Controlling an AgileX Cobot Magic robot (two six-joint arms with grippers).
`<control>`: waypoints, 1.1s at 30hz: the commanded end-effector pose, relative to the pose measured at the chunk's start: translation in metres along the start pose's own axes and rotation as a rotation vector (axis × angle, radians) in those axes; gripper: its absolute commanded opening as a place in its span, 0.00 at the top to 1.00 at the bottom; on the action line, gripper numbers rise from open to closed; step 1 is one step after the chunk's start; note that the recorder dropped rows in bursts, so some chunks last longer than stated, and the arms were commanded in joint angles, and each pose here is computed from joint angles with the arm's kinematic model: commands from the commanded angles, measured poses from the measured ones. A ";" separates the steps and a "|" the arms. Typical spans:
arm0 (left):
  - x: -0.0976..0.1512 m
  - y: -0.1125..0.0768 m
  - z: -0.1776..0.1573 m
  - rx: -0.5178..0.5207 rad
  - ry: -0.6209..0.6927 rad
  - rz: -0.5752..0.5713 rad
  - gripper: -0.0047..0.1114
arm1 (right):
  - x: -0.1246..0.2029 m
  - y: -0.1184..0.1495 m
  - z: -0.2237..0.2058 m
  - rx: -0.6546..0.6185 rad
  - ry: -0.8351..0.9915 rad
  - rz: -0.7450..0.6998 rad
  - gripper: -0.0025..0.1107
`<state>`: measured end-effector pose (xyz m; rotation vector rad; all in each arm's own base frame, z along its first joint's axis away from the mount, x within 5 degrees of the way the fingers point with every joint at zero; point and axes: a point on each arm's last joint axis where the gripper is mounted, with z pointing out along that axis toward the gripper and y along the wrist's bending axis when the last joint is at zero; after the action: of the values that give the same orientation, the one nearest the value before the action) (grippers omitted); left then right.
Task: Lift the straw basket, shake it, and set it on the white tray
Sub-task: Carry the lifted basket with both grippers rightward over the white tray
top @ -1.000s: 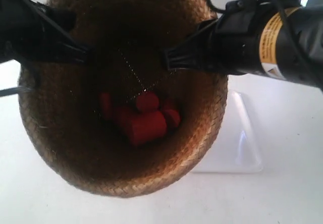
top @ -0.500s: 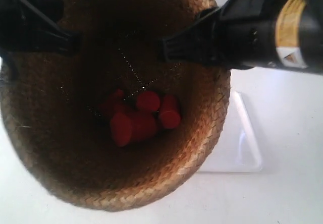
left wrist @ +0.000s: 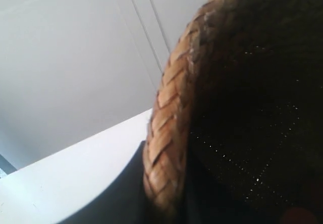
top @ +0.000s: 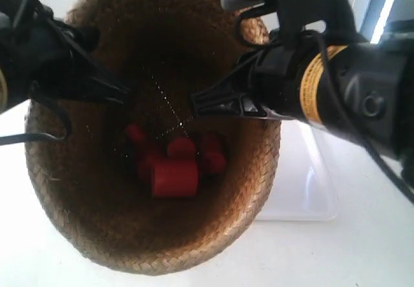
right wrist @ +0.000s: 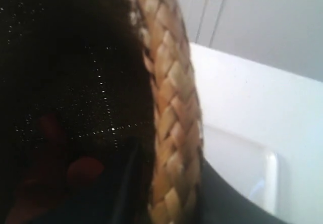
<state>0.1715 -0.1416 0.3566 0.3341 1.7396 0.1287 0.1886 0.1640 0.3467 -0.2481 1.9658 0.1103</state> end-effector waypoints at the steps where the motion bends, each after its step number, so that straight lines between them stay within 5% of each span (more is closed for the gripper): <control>1: -0.009 0.009 -0.004 -0.056 -0.057 0.013 0.96 | -0.012 -0.005 -0.012 -0.016 -0.063 -0.023 0.98; 8: -0.008 0.013 0.001 -0.041 -0.056 -0.044 0.96 | -0.010 0.000 -0.006 -0.037 -0.060 -0.062 0.98; 21: 0.015 0.084 0.070 0.132 -0.015 -0.352 0.96 | -0.015 -0.045 0.038 0.011 -0.066 -0.049 0.98; 24: 0.001 0.087 0.051 0.186 -0.084 -0.407 0.96 | -0.019 -0.047 0.019 0.021 -0.043 -0.014 0.98; 28: -0.029 0.085 -0.022 0.297 -0.293 -0.447 0.96 | -0.033 -0.041 -0.066 -0.188 -0.130 0.112 0.98; 30: -0.020 0.092 -0.037 0.185 -0.330 -0.418 0.96 | -0.027 -0.043 -0.072 -0.167 -0.199 0.044 0.98; 32: 0.012 0.093 -0.009 -0.015 -0.193 -0.445 0.96 | -0.003 -0.047 -0.036 0.042 -0.164 0.085 0.98; 33: 0.025 0.085 0.006 -0.015 -0.109 -0.468 0.96 | 0.008 -0.044 -0.018 0.078 -0.135 0.018 0.98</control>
<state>0.1572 -0.0759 0.3923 0.2874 1.5133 -0.4198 0.1524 0.1210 0.3984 -0.3128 1.7072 0.3244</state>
